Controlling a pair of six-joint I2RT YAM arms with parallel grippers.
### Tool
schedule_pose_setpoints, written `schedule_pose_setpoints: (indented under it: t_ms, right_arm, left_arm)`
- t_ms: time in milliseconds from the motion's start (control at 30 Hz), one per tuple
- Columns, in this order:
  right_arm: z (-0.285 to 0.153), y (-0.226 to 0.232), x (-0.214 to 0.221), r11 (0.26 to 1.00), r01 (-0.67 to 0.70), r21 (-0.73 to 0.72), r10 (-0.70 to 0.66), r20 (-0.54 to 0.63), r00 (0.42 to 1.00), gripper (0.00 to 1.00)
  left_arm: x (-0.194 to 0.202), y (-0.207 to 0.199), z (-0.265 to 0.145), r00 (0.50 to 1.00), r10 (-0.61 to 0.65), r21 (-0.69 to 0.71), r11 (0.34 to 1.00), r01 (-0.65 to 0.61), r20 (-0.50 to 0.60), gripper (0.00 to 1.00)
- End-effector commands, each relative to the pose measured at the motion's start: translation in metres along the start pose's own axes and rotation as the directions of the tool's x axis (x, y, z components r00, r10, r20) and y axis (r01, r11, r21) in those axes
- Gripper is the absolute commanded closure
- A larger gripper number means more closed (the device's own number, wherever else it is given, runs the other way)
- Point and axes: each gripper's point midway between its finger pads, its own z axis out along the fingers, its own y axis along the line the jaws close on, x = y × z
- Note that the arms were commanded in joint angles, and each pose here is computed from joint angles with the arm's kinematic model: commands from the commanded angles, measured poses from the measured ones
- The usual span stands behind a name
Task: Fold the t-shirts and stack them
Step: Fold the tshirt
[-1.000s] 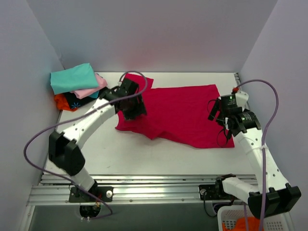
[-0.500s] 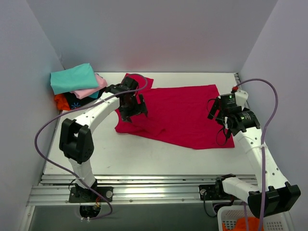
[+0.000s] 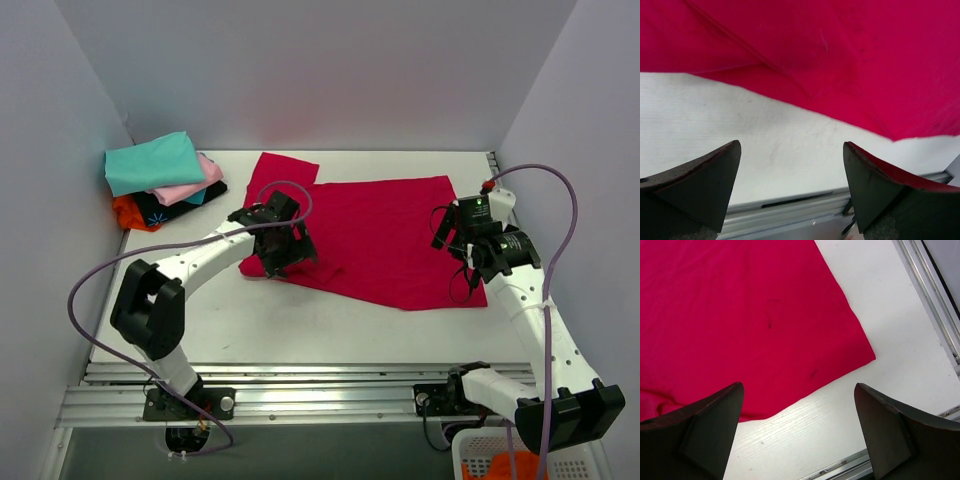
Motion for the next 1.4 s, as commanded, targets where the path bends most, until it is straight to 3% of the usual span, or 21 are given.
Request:
schedule_pose_setpoints:
  t_ms: [0,167,300,467,1367]
  right_arm:
    - [-0.005,-0.008,-0.002,0.999,0.026,0.031,-0.026,0.007,1.000,0.12]
    - [-0.011,-0.014,-0.001,0.998,0.047,0.044,-0.047,-0.004,0.999,0.12]
    - [-0.015,-0.019,0.001,0.997,0.055,0.050,-0.054,-0.007,0.998,0.12]
    - [-0.017,-0.024,0.003,0.995,0.074,0.064,-0.073,-0.014,0.997,0.12]
    - [-0.012,-0.025,0.008,0.993,0.089,0.074,-0.087,-0.024,0.996,0.12]
  left_arm:
    - [-0.021,-0.025,0.017,0.980,-0.163,0.094,0.984,0.153,0.116,0.09]
    - [-0.040,-0.029,0.026,0.921,-0.298,0.149,0.952,0.268,0.250,0.05]
    - [-0.047,-0.026,0.043,0.881,-0.384,0.142,0.923,0.358,0.275,0.04]
    - [-0.050,-0.030,0.062,0.868,-0.395,0.128,0.919,0.374,0.300,0.04]
    - [-0.061,-0.064,0.074,0.888,-0.328,0.139,0.944,0.298,0.321,0.05]
